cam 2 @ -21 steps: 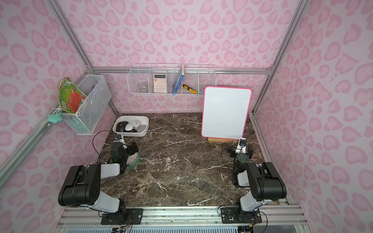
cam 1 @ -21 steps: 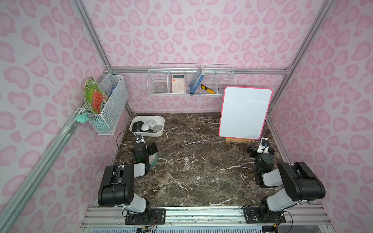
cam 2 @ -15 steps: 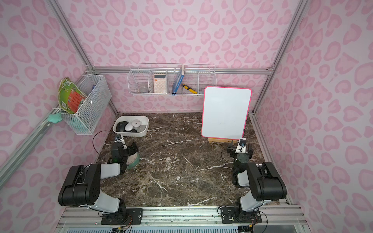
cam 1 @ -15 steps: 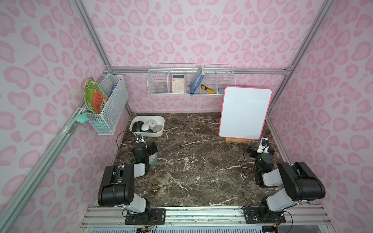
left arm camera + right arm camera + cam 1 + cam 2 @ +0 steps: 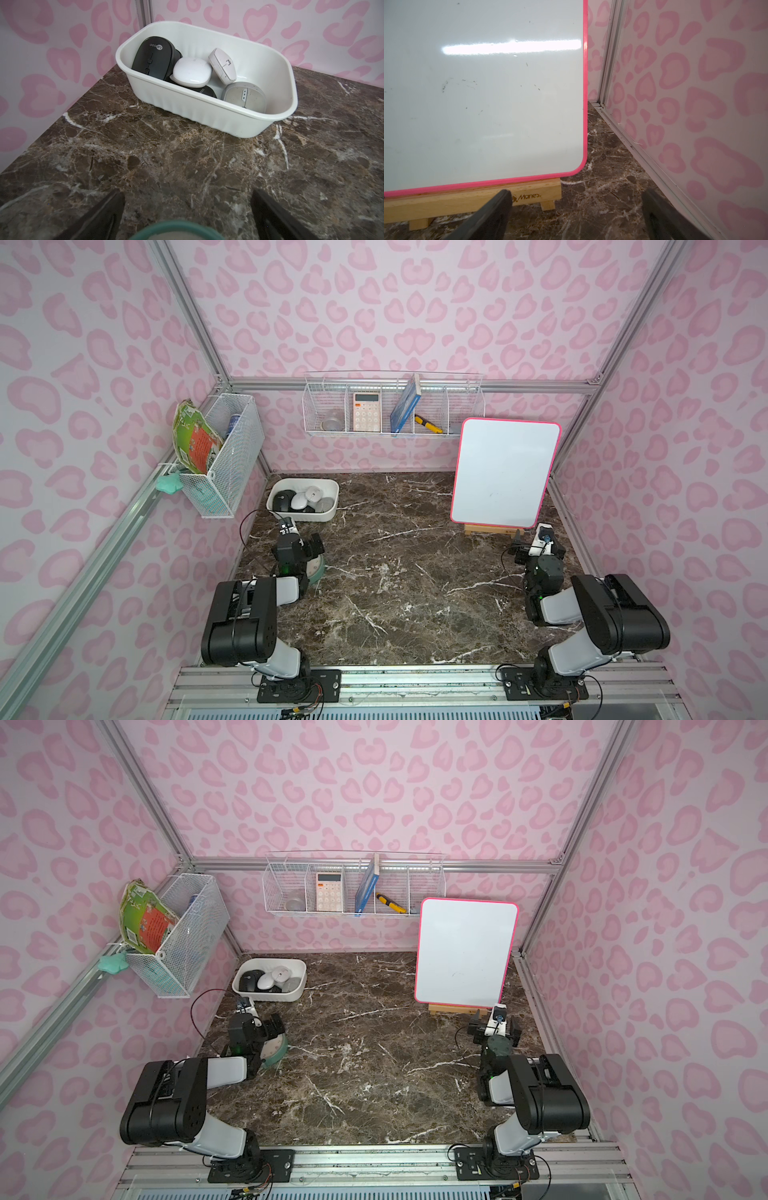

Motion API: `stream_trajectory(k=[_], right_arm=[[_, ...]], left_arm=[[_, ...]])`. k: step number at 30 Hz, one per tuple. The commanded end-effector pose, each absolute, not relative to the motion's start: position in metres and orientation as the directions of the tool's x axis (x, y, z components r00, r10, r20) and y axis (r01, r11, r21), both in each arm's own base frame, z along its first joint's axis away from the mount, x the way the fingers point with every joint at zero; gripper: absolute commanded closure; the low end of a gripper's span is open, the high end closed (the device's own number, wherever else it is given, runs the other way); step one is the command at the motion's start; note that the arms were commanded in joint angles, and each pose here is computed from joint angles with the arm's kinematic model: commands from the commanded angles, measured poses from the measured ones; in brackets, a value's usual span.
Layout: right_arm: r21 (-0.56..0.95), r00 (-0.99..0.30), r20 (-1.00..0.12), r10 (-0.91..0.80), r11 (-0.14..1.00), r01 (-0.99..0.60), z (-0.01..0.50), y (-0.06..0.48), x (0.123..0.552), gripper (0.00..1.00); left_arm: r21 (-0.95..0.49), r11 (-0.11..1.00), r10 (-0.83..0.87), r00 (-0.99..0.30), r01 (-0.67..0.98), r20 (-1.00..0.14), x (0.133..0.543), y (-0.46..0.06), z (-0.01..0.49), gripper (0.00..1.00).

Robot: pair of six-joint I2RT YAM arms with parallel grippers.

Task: Take out the mouse from the storage box
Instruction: Move the storage box to the center of the board.

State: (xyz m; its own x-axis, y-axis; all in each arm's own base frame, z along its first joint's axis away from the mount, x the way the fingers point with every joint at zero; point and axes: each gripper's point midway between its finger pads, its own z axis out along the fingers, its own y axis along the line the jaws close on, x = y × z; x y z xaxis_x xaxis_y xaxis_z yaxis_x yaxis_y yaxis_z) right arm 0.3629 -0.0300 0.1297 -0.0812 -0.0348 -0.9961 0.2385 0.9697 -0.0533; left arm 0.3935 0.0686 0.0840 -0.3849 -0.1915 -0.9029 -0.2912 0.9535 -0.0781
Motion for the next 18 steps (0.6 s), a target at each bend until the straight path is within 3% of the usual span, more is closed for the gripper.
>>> stream_trajectory(k=[1, 11, 14, 18], right_arm=[[-0.04, -0.057, -0.998, -0.027, 0.969, 0.243, 0.135, -0.031, 0.364, 0.0], [-0.041, -0.056, -0.998, -0.028, 0.969, 0.243, 0.136, -0.031, 0.364, 0.0], [-0.073, -0.022, -0.997, -0.07, 0.971, 0.226, 0.144, -0.022, 0.356, 0.0], [-0.098, 0.026, -0.994, -0.11, 0.957, 0.274, 0.165, -0.018, 0.341, 0.0]], left_arm=[[-0.073, 0.955, -0.184, -0.382, -0.287, -0.905, 0.394, 0.069, 0.086, 0.01], [-0.042, 0.98, -0.118, -0.4, -0.193, -0.909, 0.392, 0.049, 0.11, 0.01], [0.027, 0.961, -0.069, -0.333, -0.275, -0.94, 0.378, 0.046, 0.144, 0.01], [-0.05, 0.977, -0.098, -0.229, -0.207, -0.969, 0.37, 0.015, 0.193, 0.01]])
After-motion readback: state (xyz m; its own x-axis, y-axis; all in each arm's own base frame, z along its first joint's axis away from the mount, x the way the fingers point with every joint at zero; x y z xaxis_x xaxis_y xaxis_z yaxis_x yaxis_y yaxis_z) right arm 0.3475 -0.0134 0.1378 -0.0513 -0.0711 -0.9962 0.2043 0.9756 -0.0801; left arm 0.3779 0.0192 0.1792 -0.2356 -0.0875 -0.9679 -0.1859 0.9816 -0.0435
